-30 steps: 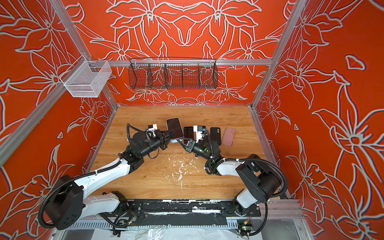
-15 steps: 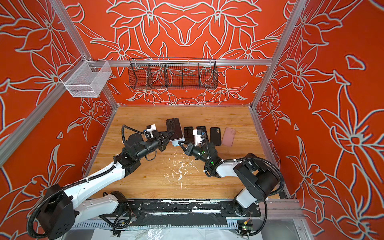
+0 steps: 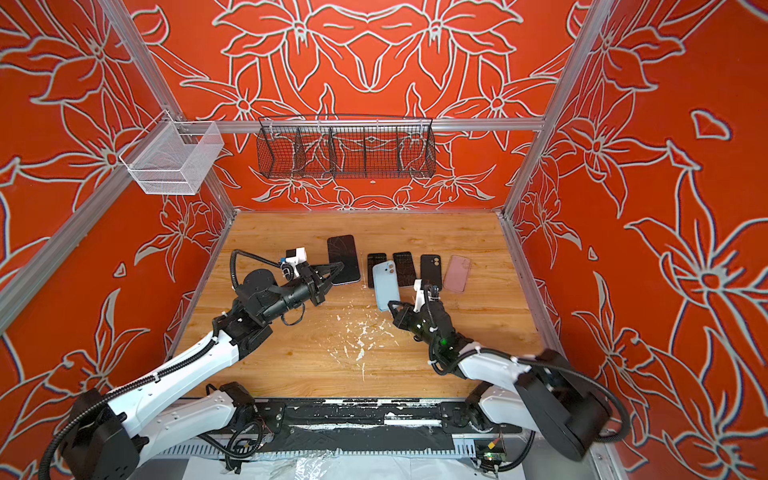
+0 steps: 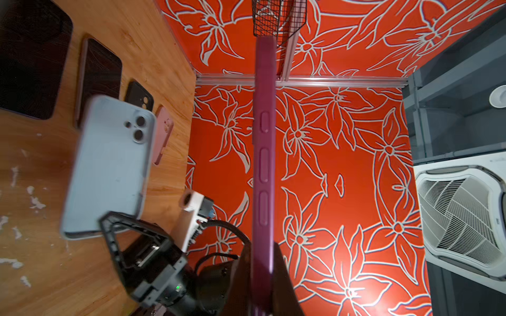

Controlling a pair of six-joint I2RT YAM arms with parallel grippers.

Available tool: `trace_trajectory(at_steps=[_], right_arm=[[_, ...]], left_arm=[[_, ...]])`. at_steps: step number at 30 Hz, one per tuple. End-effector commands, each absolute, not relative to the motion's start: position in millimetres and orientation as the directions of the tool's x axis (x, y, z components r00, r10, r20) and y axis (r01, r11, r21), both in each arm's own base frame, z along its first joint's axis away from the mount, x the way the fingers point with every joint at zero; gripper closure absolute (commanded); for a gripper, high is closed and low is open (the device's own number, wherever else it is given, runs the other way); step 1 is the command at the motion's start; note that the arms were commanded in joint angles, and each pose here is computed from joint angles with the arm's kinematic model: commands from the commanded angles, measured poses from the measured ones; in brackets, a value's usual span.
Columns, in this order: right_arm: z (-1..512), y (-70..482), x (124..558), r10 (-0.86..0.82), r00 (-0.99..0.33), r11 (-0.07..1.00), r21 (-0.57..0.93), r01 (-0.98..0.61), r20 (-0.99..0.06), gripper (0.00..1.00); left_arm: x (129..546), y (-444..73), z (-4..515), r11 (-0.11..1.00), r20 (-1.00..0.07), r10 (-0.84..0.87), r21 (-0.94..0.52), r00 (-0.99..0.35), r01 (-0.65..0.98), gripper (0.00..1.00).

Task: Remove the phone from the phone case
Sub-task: 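Pull the light blue case away with the right gripper toward the robot, then lower the case with the right gripper while the left sets the phone down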

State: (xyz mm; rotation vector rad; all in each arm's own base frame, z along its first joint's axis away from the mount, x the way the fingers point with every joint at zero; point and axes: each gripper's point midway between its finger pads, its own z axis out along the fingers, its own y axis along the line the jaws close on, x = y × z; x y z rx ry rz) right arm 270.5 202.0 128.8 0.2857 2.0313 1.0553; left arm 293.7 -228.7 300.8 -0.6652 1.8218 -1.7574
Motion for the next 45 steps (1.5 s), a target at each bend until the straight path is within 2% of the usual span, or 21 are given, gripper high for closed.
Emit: trace_trajectory(at_steps=[1, 8, 13, 22, 25, 28, 29, 32, 34, 40, 45], right_arm=[[91.2, 154.6, 248.1, 0.475, -0.687, 0.756, 0.654, -0.001, -0.550, 1.00], [71.0, 103.1, 214.6, 0.543, -0.704, 0.747, 0.647, 0.154, -0.458, 1.00], [41.6, 95.3, 200.8, 0.557, -0.739, 0.734, 0.641, 0.224, -0.380, 1.00], [19.2, 87.5, 191.6, 0.554, -0.762, 0.746, 0.606, 0.276, -0.334, 1.00], [19.3, 86.1, 192.0, 0.556, -0.766, 0.748, 0.597, 0.291, -0.324, 0.88], [23.3, 83.5, 192.7, 0.562, -0.764, 0.752, 0.581, 0.312, -0.317, 0.63], [24.6, 81.7, 192.4, 0.563, -0.763, 0.756, 0.571, 0.321, -0.317, 0.57], [32.6, 74.4, 193.2, 0.567, -0.753, 0.771, 0.538, 0.342, -0.334, 0.49], [41.1, 69.9, 194.4, 0.564, -0.745, 0.782, 0.519, 0.344, -0.356, 0.39], [74.4, 57.6, 206.5, 0.524, -0.716, 0.830, 0.464, 0.309, -0.461, 0.35], [88.9, 59.9, 218.8, 0.479, -0.726, 0.857, 0.440, 0.267, -0.493, 0.34]], left_arm=[[299.0, -219.1, 318.2, 0.077, -0.128, -0.665, -0.992, -0.736, 0.103, 1.00], [316.4, -206.0, 292.4, 0.183, -0.201, -0.646, -0.977, -0.736, 0.106, 1.00], [326.3, -199.4, 271.0, 0.275, -0.253, -0.626, -0.957, -0.737, 0.094, 1.00], [347.8, -197.7, 241.3, 0.381, -0.340, -0.585, -0.917, -0.736, 0.120, 1.00], [355.1, -198.7, 232.0, 0.408, -0.363, -0.571, -0.904, -0.736, 0.128, 1.00], [362.7, -200.1, 223.3, 0.434, -0.376, -0.558, -0.892, -0.740, 0.126, 1.00], [365.3, -200.8, 220.0, 0.442, -0.379, -0.553, -0.888, -0.742, 0.125, 1.00], [373.0, -203.4, 210.1, 0.454, -0.382, -0.542, -0.883, -0.749, 0.121, 1.00], [377.2, -206.0, 204.6, 0.458, -0.387, -0.531, -0.879, -0.754, 0.128, 1.00], [392.5, -208.8, 178.2, 0.494, -0.401, -0.507, -0.861, -0.763, 0.124, 1.00], [406.5, -214.2, 148.0, 0.513, -0.393, -0.486, -0.851, -0.780, 0.109, 0.97]])
